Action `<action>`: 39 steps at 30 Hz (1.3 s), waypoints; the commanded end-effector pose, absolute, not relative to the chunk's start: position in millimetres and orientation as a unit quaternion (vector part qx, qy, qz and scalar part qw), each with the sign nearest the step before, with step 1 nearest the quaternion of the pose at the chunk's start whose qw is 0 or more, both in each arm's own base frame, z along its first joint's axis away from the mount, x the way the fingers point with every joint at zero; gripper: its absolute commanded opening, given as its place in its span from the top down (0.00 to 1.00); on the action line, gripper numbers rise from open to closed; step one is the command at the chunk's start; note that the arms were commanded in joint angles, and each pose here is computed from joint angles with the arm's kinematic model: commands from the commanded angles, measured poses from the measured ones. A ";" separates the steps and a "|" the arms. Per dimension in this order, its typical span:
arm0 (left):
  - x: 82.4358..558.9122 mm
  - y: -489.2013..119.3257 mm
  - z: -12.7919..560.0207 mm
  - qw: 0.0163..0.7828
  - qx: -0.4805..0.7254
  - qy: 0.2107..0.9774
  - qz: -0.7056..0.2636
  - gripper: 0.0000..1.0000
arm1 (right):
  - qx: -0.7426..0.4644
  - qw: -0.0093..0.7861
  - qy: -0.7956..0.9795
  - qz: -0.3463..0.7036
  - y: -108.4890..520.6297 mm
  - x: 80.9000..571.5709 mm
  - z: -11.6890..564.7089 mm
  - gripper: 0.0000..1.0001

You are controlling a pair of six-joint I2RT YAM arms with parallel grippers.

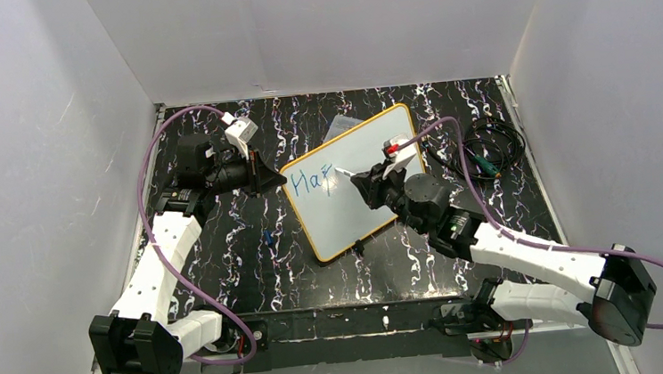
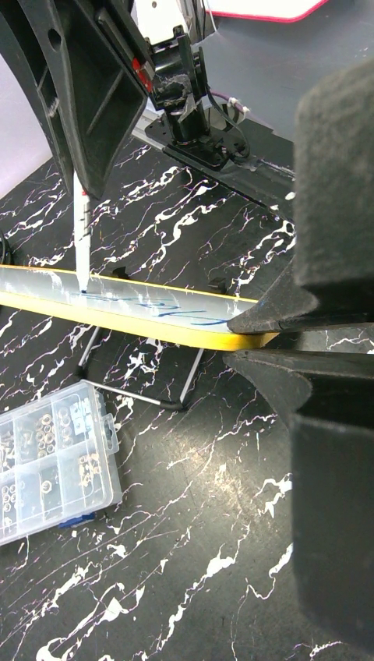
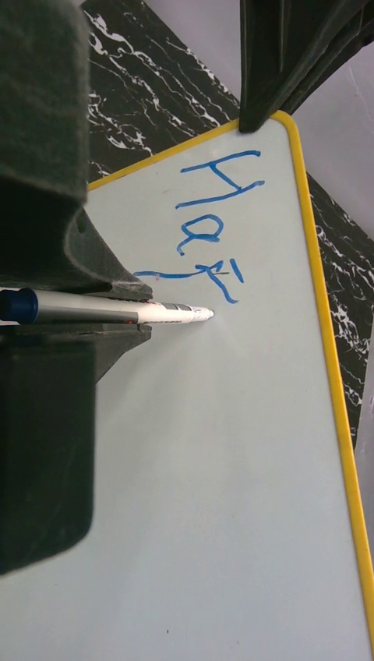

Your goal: Write a sentence on the whiteboard

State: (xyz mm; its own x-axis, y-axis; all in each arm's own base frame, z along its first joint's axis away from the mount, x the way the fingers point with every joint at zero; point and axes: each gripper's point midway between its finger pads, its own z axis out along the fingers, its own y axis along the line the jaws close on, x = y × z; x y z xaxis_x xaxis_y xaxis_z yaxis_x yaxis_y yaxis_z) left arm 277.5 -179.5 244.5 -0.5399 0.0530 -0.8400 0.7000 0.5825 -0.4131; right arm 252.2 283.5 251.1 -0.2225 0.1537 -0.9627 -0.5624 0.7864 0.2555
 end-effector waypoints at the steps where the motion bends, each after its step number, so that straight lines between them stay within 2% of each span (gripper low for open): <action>1: 266.8 -183.3 248.0 0.417 0.264 0.773 -0.398 1.00 | -0.124 0.640 0.700 0.292 283.8 263.9 277.3 0.99; 22: 265.7 -183.4 250.6 0.420 0.266 0.771 -0.398 1.00 | -0.152 0.542 0.779 0.278 270.3 234.1 196.4 0.99; 39: 266.6 -183.4 248.5 0.418 0.266 0.772 -0.398 1.00 | -0.114 0.645 0.693 0.303 277.0 258.4 288.5 0.99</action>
